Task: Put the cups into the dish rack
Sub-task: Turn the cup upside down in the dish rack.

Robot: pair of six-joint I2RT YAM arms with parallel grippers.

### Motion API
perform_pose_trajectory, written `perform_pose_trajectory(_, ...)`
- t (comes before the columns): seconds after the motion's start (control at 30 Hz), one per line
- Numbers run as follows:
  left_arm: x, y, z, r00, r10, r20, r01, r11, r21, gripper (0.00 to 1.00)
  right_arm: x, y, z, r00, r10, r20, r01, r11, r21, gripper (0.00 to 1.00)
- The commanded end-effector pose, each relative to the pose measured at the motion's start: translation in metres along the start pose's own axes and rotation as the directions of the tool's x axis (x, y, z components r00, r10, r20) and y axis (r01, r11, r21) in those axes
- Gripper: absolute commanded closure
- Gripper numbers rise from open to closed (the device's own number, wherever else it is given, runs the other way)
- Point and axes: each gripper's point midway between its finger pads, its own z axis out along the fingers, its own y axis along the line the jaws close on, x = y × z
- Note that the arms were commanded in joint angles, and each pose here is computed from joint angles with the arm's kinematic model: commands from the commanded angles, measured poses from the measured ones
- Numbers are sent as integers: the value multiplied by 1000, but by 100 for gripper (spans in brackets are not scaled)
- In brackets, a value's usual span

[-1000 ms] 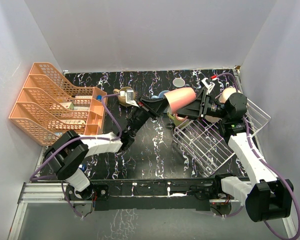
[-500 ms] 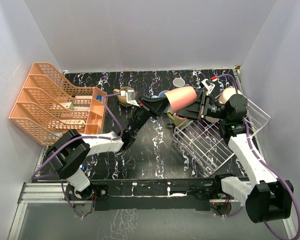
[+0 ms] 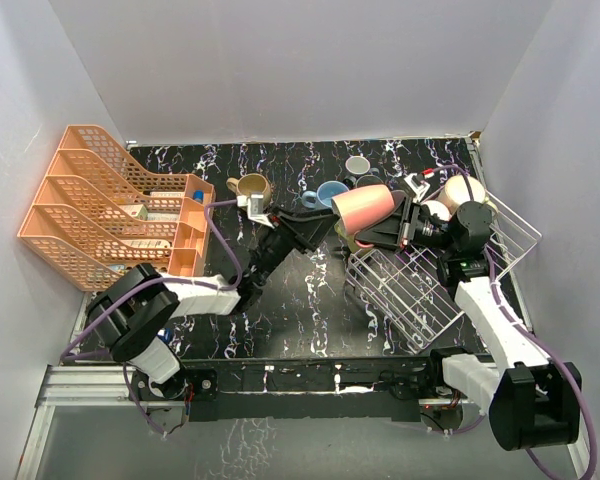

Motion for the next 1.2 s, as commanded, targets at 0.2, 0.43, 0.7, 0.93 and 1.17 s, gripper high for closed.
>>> perform_pose_trajectory(0.2, -16, -17, -64, 1000, -3, -25, 2, 999, -34, 29, -9, 12, -18, 960, -258, 104, 259, 966, 11, 92)
perform_pose_trajectory(0.43, -9, 40, -96, 945, -31, -325, -86, 937, -338, 8, -14, 4, -35, 880, -464, 102, 456, 885, 97, 92)
perform_pose_trajectory(0.7, -58, 76, -113, 830, -49, -556, -202, 902, -382, 3, -27, 6, -50, 761, -647, 50, 633, 757, 160, 92)
perform_pose_trajectory(0.93, -81, 107, -144, 752, 35, -659, -397, 821, -409, 3, -46, 1, -63, 698, -716, 27, 692, 684, 232, 92)
perform_pose_trajectory(1.17, -71, 138, -180, 691, 64, -720, -511, 749, -423, 3, -74, -16, -79, 595, -800, -77, 756, 525, 391, 92)
